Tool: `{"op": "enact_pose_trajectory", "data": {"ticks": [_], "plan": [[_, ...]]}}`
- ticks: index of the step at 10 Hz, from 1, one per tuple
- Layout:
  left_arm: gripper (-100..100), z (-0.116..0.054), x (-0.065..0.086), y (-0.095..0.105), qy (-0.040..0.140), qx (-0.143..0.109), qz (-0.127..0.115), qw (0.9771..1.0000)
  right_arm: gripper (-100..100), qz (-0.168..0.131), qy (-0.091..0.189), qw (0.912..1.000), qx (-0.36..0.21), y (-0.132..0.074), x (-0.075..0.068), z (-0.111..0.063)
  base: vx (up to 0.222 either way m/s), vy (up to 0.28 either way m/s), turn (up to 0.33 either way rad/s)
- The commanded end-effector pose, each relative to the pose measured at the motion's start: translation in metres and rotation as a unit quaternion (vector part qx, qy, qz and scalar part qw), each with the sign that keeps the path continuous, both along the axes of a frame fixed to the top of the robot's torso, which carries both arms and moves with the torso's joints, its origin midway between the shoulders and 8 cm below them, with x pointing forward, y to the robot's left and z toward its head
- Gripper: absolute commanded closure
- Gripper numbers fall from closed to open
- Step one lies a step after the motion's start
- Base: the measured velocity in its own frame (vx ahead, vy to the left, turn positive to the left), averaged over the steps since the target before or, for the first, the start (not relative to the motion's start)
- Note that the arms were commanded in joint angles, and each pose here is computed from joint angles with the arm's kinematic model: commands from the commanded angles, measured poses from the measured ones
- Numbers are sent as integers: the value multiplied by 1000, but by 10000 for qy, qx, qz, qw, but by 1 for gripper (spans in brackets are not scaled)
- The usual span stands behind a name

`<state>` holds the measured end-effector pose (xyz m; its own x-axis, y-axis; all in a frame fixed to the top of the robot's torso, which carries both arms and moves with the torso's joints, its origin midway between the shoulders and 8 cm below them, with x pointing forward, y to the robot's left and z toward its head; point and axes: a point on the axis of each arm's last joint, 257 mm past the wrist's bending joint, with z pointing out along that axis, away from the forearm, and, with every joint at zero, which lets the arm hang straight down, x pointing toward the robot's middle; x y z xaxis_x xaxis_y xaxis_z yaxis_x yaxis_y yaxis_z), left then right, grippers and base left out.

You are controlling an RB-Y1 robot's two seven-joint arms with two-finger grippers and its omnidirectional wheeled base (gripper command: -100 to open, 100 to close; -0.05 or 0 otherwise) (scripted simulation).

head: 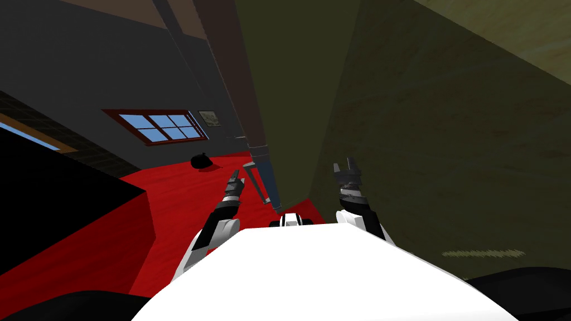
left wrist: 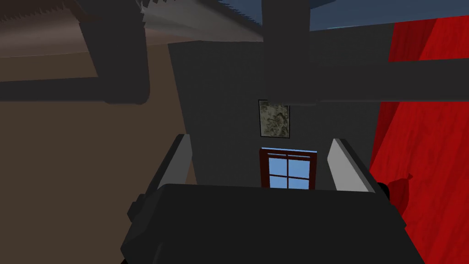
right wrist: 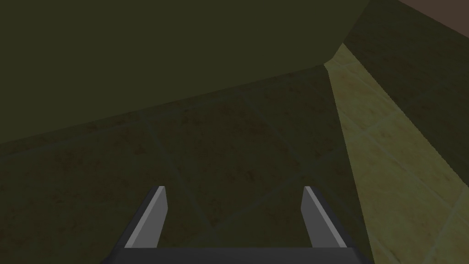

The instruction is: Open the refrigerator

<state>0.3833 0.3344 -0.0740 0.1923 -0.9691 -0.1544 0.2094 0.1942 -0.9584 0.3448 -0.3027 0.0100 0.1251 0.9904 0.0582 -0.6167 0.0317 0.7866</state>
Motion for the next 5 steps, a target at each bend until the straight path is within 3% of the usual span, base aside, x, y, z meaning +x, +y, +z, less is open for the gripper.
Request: {"op": "enact_pose_trajectory", "data": {"ticks": [1,5], "plan": [[-100,-11,1,6,247,-92,69,9996,0,0,0,10000,0,0,0,0,136,-88,53],[-100,-29,2,15,568,-289,191,9978,0,0,0,10000,0,0,0,0,147,-93,44]]}}
